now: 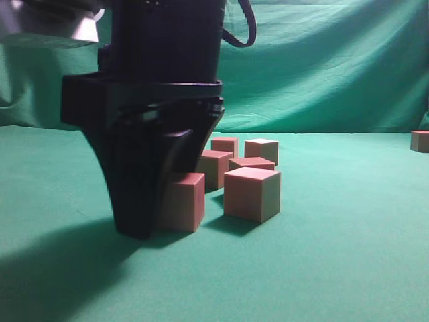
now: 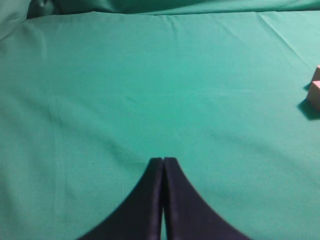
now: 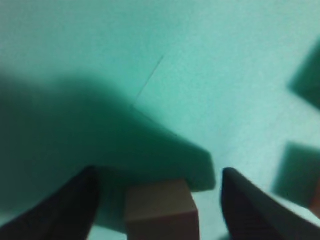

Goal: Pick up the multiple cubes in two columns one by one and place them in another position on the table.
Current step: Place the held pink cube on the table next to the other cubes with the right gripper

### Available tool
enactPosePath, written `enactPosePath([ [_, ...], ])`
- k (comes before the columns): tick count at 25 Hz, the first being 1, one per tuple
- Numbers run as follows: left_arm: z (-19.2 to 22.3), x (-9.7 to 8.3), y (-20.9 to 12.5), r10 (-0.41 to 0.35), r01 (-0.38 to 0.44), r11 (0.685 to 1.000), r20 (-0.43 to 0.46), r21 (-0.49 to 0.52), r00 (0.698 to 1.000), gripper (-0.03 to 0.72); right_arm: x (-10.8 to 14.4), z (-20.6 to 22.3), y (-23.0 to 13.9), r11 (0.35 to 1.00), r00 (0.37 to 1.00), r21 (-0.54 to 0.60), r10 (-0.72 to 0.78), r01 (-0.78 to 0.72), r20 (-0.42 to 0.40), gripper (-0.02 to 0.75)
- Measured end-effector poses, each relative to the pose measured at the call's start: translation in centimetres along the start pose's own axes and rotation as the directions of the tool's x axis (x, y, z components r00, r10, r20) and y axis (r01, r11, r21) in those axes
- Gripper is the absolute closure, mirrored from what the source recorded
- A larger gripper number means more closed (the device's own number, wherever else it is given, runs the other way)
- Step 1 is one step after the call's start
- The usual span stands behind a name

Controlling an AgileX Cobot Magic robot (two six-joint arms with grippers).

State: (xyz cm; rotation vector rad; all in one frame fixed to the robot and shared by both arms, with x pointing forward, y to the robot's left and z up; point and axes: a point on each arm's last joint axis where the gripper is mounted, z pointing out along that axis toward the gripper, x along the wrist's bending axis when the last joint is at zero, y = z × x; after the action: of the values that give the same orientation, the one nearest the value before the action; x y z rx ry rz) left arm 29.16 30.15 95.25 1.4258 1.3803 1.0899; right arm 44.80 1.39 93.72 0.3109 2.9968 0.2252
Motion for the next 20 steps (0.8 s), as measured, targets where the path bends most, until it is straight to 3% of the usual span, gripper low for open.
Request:
enactPosePath([
  [5,0.0,0.0,0.0,0.0,0.0,1.0,0.0,0.0,1.0,0.688,-0.1,-0.2,0.0,1.0,1.0,-0.004,0.006,-0.006,0.002,0.113],
  [9,0.0,0.0,0.0,0.0,0.0,1.0,0.0,0.0,1.0,0.688,-0.2,-1.2,0.0,1.0,1.0,-0.019,0.005,-0.005,0.012,0.125],
  [10,0.0,0.0,0.0,0.0,0.0,1.0,0.0,0.0,1.0,0.688,-0.3,-1.7,0.1,1.0,1.0,-0.02,0.004,-0.004,0.014,0.085],
  [17,0.0,0.0,0.0,0.0,0.0,1.0,0.0,0.0,1.0,0.688,-1.2,-8.9,1.5,0.992,0.998,-0.123,0.026,-0.019,0.059,0.099],
  [18,0.0,0.0,0.0,0.0,0.0,1.0,0.0,0.0,1.0,0.688,-1.2,-9.9,1.5,0.992,0.998,-0.127,0.028,-0.02,0.062,0.153],
  [20,0.0,0.0,0.0,0.0,0.0,1.0,0.0,0.0,1.0,0.688,-1.3,-12.1,1.5,0.99,0.997,-0.139,0.038,-0.029,0.067,0.157],
])
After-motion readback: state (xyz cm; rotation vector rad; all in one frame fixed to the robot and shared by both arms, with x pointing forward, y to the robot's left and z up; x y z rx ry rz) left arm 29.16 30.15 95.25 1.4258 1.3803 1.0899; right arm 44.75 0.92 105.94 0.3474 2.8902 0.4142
